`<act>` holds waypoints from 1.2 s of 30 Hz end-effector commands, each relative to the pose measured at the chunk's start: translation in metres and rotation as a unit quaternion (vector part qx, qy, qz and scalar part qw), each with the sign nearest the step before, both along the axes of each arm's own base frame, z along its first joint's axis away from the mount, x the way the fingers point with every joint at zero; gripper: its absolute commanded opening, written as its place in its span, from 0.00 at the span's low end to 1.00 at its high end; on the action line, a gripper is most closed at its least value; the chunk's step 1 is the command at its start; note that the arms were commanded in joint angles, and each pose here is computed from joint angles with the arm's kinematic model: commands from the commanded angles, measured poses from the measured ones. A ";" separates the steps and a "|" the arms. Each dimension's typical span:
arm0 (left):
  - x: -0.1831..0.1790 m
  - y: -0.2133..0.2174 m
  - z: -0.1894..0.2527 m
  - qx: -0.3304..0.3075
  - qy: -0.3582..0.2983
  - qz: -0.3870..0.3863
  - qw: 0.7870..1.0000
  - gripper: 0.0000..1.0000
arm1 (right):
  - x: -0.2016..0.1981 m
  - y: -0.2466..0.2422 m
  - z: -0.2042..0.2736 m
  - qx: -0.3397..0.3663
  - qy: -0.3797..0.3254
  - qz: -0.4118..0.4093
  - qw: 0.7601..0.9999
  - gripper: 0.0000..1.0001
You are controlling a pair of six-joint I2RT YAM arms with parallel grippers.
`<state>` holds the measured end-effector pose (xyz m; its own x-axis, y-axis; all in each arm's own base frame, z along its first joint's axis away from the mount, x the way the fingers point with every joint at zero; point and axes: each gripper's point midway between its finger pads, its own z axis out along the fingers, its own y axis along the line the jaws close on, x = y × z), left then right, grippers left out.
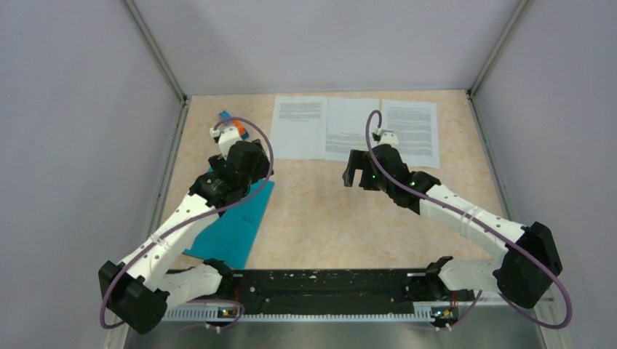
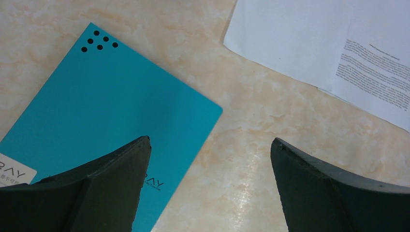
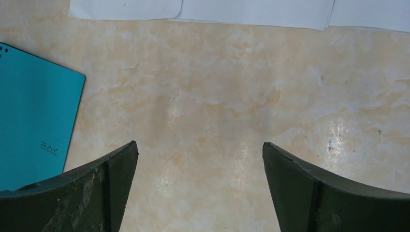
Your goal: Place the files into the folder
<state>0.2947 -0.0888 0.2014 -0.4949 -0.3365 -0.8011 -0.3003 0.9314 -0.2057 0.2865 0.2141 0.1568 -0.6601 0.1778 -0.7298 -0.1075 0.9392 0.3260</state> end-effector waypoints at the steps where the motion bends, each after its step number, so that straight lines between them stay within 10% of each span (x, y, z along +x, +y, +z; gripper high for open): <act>1: 0.007 0.010 -0.011 -0.026 0.013 0.021 0.999 0.98 | 0.005 0.008 0.000 0.008 -0.004 0.013 1.000 0.99; 21: 0.014 0.220 -0.073 -0.092 0.021 0.363 0.927 0.98 | -0.012 0.058 -0.035 0.063 0.065 0.122 0.988 0.98; 36: -0.034 0.249 -0.162 -0.135 0.102 0.435 0.885 0.98 | -0.030 0.054 -0.058 0.056 0.079 0.155 0.983 0.98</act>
